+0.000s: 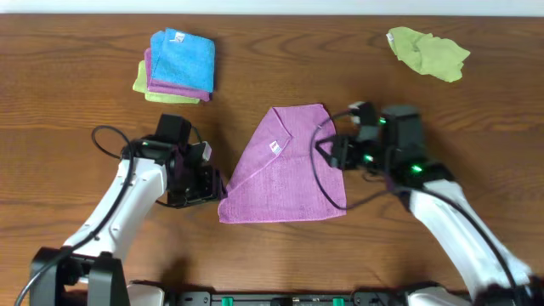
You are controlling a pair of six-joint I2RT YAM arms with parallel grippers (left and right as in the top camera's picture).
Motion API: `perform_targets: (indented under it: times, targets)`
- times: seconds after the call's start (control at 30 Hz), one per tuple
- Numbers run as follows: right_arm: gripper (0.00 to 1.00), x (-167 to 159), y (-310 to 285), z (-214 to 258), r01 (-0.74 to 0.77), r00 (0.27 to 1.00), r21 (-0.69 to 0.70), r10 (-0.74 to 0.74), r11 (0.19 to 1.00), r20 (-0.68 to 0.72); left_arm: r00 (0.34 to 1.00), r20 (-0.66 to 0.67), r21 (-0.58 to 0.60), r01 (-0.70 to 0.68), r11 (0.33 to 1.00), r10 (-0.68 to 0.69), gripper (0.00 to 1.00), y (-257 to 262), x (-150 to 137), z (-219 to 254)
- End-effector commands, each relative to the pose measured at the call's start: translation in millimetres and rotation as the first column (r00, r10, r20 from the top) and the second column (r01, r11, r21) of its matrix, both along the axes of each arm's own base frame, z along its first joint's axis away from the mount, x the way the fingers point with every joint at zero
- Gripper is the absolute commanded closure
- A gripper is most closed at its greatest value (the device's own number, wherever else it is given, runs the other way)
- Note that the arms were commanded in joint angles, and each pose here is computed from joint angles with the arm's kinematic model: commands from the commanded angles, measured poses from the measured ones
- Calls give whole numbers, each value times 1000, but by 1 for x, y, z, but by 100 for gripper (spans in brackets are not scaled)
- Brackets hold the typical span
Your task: Fold the cloth
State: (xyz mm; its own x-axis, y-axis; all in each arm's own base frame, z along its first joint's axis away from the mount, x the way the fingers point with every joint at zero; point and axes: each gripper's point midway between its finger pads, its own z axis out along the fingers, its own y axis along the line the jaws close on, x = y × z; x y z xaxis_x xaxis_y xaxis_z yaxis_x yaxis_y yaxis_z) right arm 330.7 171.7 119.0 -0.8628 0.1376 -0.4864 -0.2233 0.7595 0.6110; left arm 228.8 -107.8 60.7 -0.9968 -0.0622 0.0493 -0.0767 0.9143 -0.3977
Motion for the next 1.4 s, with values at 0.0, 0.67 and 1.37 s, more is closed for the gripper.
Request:
perform_targets:
  times: [0.0, 0.67, 1.37]
  targets:
    - [48, 4, 23, -27, 27, 994, 57, -21, 998, -107, 1000, 21, -39, -11, 999, 12, 38, -5, 1, 10]
    - [53, 50, 65, -80, 110, 983, 78, -97, 991, -154, 962, 207, -73, -163, 984, 175, 29, 34, 44, 63]
    - [60, 51, 73, -94, 115, 967, 50, -100, 992, -236, 958, 213, -77, -180, 981, 193, 29, 40, 47, 63]
